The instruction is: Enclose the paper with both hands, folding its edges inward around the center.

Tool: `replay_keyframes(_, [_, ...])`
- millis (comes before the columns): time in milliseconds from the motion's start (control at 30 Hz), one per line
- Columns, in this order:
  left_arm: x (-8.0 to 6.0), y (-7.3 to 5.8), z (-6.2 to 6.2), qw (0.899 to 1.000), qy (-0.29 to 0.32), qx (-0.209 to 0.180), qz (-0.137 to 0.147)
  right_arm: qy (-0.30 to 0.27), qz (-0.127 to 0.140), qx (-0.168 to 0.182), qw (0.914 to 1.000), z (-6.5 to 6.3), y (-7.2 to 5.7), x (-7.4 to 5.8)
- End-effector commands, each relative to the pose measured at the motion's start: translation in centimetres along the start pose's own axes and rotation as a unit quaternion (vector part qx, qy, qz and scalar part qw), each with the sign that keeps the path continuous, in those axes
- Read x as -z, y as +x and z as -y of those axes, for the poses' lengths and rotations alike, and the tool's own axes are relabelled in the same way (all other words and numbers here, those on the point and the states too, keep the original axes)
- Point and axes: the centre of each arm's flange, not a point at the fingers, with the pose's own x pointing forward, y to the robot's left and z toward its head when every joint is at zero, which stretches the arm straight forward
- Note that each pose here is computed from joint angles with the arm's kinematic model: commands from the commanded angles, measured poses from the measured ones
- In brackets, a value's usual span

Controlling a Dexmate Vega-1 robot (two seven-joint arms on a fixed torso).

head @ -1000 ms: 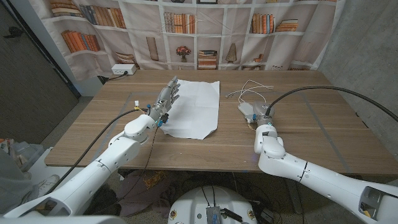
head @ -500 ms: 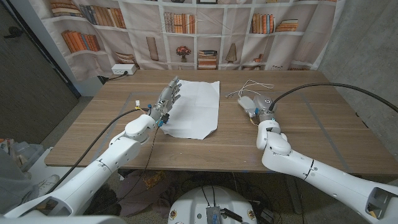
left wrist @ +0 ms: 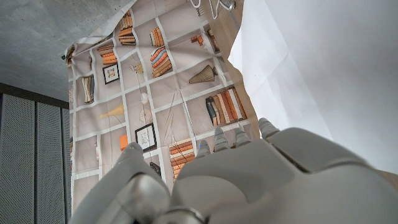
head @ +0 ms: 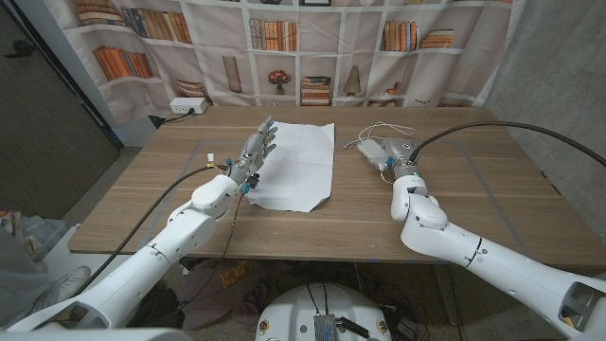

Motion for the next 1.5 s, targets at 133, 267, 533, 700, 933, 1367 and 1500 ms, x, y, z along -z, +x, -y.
replay_keyframes(133, [0.0, -1.0, 0.4, 1.000, -0.003, -0.007, -0.001, 0.015, 0.035, 0.004, 0.9993, 0.4, 1.6, -2.3])
replay_keyframes(267, [0.0, -1.1, 0.4, 1.000, -0.003, -0.007, 0.001, 0.012, 0.045, 0.002, 0.9989, 0.1, 2.2, -3.0])
replay_keyframes(533, [0.1, -1.4, 0.3, 1.000, -0.004, -0.011, 0.000, 0.017, 0.053, -0.003, 0.9985, -0.4, 2.8, -3.8])
replay_keyframes(700, [0.1, -1.6, 0.2, 1.000, -0.004, -0.014, 0.000, 0.022, 0.059, -0.002, 0.9980, -0.6, 3.2, -4.6])
replay_keyframes(933, [0.1, -2.1, 0.0, 1.000, -0.004, -0.019, 0.000, 0.028, 0.071, 0.002, 0.9971, -0.5, 3.8, -6.0])
replay_keyframes(1367, [0.2, -2.8, 0.0, 1.000, -0.007, -0.017, -0.003, 0.038, 0.087, 0.012, 0.9954, -0.9, 5.4, -9.0])
replay_keyframes(1500, [0.3, -3.0, 0.1, 1.000, -0.008, -0.013, -0.005, 0.040, 0.083, 0.022, 0.9955, -1.1, 5.8, -9.4])
